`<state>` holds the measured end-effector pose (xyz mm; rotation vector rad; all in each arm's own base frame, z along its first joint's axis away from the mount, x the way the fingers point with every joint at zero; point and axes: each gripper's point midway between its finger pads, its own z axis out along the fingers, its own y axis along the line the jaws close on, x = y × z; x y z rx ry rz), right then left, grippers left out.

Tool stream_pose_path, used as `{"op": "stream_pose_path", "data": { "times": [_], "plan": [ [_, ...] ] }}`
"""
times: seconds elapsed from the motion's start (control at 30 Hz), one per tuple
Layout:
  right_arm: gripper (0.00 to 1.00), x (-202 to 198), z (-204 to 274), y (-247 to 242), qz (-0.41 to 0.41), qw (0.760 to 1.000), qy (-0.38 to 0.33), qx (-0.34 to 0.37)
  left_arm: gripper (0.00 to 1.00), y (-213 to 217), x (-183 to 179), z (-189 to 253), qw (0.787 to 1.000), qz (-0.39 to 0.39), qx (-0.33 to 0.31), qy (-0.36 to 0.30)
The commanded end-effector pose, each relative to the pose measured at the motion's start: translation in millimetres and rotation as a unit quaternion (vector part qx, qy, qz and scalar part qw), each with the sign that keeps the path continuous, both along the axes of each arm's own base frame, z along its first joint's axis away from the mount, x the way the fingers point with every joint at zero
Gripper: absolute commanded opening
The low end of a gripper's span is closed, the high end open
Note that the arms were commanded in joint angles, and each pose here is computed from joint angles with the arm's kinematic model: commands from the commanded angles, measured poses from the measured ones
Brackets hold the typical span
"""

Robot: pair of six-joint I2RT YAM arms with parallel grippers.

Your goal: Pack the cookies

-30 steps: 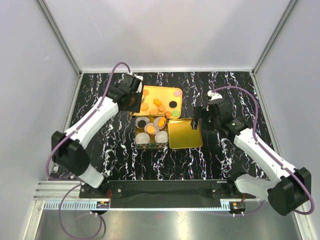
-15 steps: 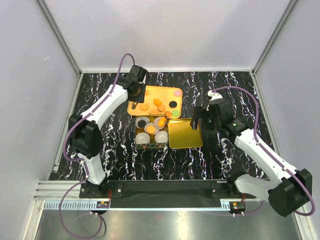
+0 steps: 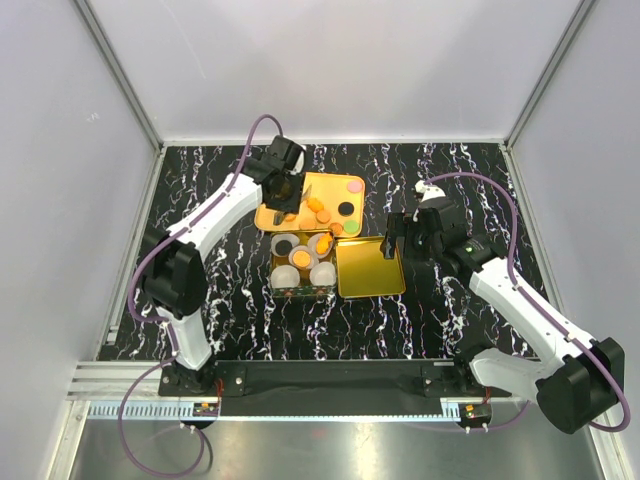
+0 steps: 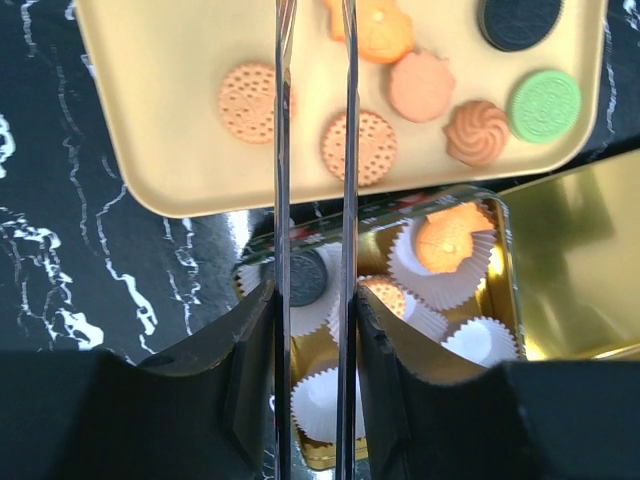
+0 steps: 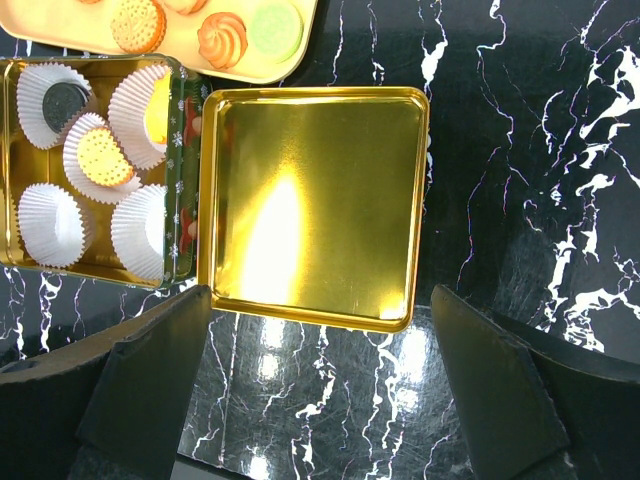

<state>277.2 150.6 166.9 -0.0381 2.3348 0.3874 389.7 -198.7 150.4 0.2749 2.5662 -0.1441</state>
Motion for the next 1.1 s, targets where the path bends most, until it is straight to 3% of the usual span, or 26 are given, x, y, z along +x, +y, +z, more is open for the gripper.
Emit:
{"op": "stream_pose_path", "data": {
  "times": [0.0, 0.6, 1.07],
  "plan": [
    [1.0, 6.4, 15.9, 3.4, 0.006, 1.0, -0.027, 0.011, 0.39, -16.6, 4.4, 5.6, 1.0, -0.009, -0.021, -0.016],
    [1.0, 7.0, 15.1, 4.0, 0.006, 1.0, -0.027, 0.012, 0.39, -21.1, -15.8, -17.3, 1.0, -0.007, -0.02, 0.015],
    [1.0, 6.1, 15.3, 3.3, 0.005, 1.0, -0.027, 0.012, 0.39, -45.1, 3.7, -17.6, 0.998, -0.02, -0.054, 0.014]
  ]
}}
